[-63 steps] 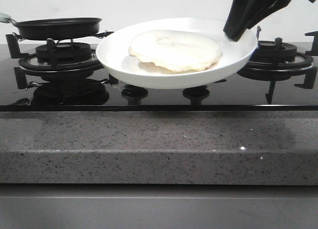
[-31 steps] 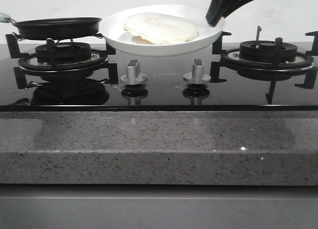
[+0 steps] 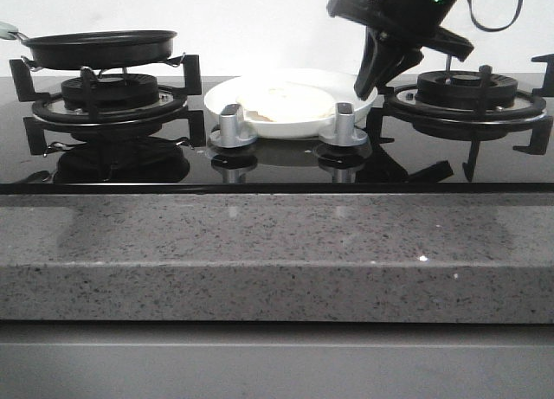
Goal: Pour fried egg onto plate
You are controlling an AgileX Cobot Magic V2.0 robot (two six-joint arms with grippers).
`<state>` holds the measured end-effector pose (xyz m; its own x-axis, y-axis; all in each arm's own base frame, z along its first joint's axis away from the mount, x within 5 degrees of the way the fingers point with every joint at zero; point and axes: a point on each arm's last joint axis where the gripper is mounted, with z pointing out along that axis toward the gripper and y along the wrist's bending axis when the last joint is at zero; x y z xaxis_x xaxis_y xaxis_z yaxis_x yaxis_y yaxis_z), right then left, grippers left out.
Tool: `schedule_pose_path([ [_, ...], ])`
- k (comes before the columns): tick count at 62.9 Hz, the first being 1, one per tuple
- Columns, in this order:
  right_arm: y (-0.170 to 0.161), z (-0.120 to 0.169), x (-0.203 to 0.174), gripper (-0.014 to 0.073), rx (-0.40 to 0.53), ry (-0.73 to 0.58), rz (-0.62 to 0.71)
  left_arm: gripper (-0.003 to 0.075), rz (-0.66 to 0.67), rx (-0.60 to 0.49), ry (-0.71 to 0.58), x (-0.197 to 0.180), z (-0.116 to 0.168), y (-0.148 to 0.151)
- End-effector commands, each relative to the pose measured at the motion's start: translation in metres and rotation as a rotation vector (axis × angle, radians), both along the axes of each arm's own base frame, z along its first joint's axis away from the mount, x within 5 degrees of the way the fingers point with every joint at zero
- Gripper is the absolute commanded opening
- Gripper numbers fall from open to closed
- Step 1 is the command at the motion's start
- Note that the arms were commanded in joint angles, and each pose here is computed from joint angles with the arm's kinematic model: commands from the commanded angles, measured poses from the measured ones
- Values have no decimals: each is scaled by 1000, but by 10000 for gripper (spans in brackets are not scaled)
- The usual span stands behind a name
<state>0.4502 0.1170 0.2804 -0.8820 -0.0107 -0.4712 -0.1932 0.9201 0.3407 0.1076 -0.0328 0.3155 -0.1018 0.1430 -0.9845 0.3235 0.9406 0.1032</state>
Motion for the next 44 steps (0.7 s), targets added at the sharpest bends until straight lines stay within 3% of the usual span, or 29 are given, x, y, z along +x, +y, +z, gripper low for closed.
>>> schedule_pose_path([
  [1, -2, 43, -6, -18, 60, -120, -18, -20, 32, -39, -87, 2, 15, 2],
  [14, -9, 47, -7, 213, 50, -133, -31, -20, 32, -39, -87, 2, 15, 2],
  [24, -20, 62, -11, 231, 49, -150, -44, -20, 32, -39, -87, 2, 15, 2],
  [28, -24, 69, -15, 194, 45, -142, -41, -20, 32, -39, -87, 2, 15, 2],
  [40, -29, 81, -25, -46, 36, -145, -36, -20, 32, -39, -87, 2, 15, 2],
  [44, -29, 86, -29, -71, 36, -145, -31, -20, 32, -39, -87, 2, 15, 2],
])
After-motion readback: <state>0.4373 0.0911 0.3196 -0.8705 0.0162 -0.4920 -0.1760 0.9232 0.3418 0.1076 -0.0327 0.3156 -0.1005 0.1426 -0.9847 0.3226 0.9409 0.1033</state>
